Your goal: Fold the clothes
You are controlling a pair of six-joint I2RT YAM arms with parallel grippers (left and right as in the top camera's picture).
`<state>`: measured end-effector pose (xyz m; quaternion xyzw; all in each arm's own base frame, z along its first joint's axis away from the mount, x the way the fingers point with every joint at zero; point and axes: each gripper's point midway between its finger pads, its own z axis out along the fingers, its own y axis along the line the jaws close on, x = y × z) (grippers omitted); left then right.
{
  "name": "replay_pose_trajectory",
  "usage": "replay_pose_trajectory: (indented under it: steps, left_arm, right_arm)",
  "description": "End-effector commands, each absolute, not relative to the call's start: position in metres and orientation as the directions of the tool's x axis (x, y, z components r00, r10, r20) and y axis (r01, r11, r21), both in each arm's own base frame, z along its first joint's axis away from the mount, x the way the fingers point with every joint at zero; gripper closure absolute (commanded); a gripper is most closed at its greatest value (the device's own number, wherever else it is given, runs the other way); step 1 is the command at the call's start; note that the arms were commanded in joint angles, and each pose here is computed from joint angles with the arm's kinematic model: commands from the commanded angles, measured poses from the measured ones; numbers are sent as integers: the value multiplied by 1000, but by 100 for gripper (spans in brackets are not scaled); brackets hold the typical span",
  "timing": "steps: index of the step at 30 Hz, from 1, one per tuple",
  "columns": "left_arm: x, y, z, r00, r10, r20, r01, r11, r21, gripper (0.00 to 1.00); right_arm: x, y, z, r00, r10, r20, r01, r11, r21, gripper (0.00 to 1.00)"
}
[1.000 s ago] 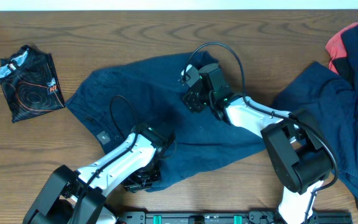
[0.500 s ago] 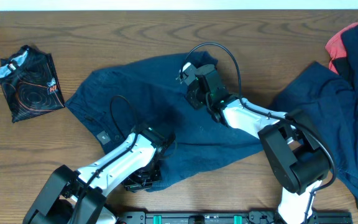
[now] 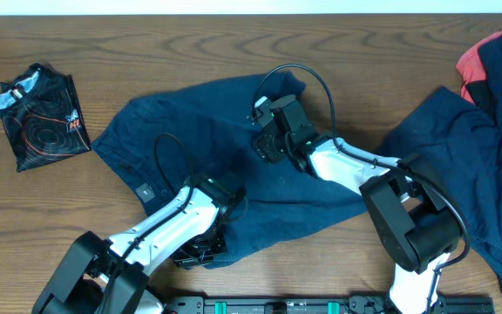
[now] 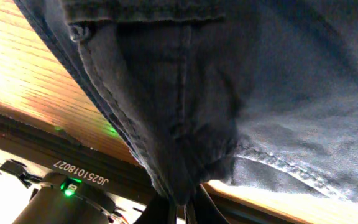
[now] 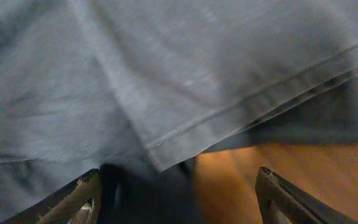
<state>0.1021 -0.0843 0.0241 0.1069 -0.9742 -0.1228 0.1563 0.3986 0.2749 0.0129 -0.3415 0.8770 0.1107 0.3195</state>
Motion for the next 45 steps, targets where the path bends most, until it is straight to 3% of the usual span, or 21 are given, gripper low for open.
replay_pose_trajectory:
  steps: [1,10,11,13,15,20,21,22,23,29,35,45]
  left_arm:
    - [106,-81,25,-935,-257,245,-183,940,290,94]
    - [106,-81,25,-935,-257,245,-183,940,290,94]
    - [106,-81,25,-935,-257,245,-183,939,290,94]
    - [106,-81,25,-935,-257,245,-183,939,290,94]
    - [106,-81,25,-935,-257,245,-182,939,290,94]
    - [106,-81,25,-935,-257,245,-183,939,290,94]
    - [106,-81,25,-935,-257,245,-182,939,290,94]
    - [106,-81,25,-935,-257,245,-182,939,290,94]
    - [106,-81,25,-935,-257,245,-183,940,290,94]
    - [106,-81,25,-935,-257,245,-183,939,290,94]
    - [106,-81,25,-935,-257,245,-183,940,290,94]
    - [106,-81,25,-935,-257,245,-183,940,290,94]
  right_arm:
    - [393,287,13,-562,-524,-640,-686,728,6,25]
    - [415,298,36,-500,-455,-737,-668,744,-5,62]
    - [416,299,37,-494,-450,-744,-668,744,-6,68]
    - [417,300,39,-499,-434,-750,-660,751,5,89]
    - [417,300,39,-509,-425,-748,-653,757,15,98]
    - [416,299,37,-528,-413,-742,-643,765,31,96]
    - [415,298,35,-541,-408,-735,-636,770,40,80]
    - [413,297,34,-557,-401,-728,-627,777,52,57]
    - [412,296,32,-574,-390,-720,-616,785,66,46]
    - [417,280,24,-661,-293,-691,-480,873,89,50]
    - [419,284,27,-651,-284,-704,-488,867,102,69]
    - [405,298,11,-681,-299,-669,-537,825,177,65]
